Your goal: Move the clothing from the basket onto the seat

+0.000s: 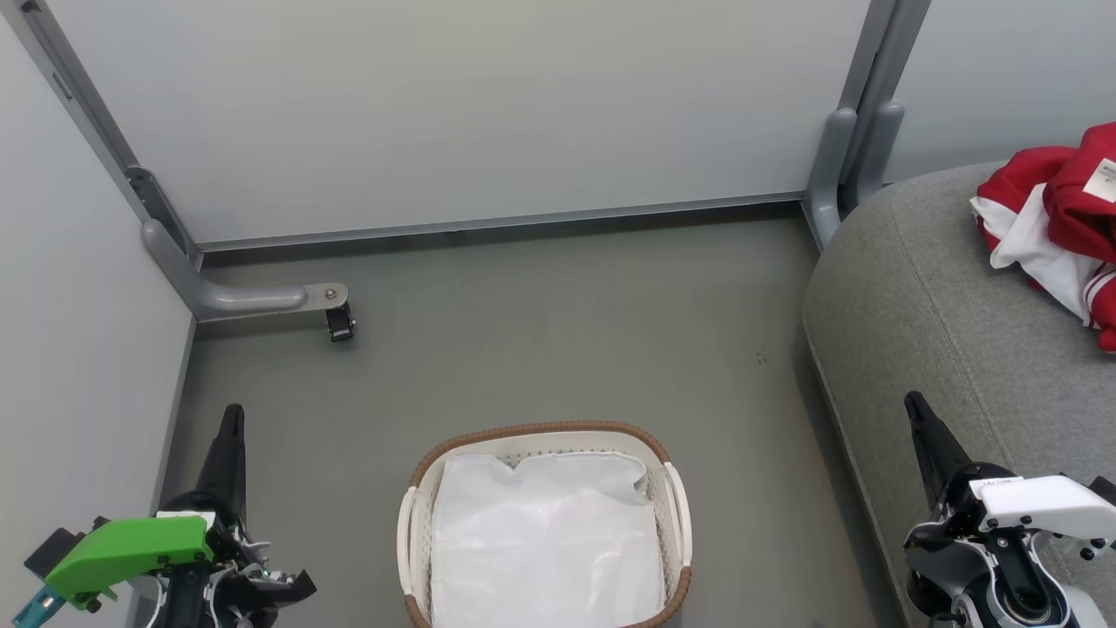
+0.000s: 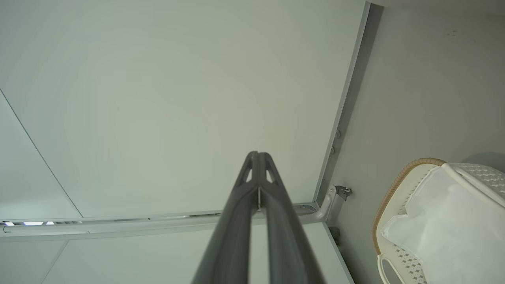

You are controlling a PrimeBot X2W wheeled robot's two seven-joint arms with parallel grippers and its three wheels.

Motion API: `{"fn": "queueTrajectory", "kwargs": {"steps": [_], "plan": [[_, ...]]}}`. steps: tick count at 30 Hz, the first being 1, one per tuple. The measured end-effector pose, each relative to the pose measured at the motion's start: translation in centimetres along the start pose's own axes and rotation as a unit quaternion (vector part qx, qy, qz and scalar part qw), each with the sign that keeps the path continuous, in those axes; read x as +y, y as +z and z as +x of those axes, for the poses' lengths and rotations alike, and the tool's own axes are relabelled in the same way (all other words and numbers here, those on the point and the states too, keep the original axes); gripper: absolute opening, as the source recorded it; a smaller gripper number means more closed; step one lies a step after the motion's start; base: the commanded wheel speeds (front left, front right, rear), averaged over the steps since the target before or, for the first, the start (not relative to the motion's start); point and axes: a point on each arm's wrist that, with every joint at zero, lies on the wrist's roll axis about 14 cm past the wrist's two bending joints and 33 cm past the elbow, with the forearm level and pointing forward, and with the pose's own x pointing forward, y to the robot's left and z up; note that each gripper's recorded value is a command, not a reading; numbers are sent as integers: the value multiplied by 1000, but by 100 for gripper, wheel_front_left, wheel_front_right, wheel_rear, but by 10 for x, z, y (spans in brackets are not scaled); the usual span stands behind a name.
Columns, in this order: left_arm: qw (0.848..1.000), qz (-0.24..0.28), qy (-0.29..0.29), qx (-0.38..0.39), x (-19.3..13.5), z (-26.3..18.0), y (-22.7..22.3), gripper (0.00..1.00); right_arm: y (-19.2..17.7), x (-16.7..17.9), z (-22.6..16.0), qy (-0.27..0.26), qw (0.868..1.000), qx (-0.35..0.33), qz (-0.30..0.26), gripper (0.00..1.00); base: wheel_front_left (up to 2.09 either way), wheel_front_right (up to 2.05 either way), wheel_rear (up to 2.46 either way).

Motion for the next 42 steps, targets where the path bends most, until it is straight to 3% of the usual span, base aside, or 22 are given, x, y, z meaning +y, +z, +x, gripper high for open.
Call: {"fn": "queueTrajectory", "kwargs": {"steps": [42], "plan": [[1000,0,0,0,0,0,0,0,0,0,0,0,1000,0,0,0,0,0,0]]}}
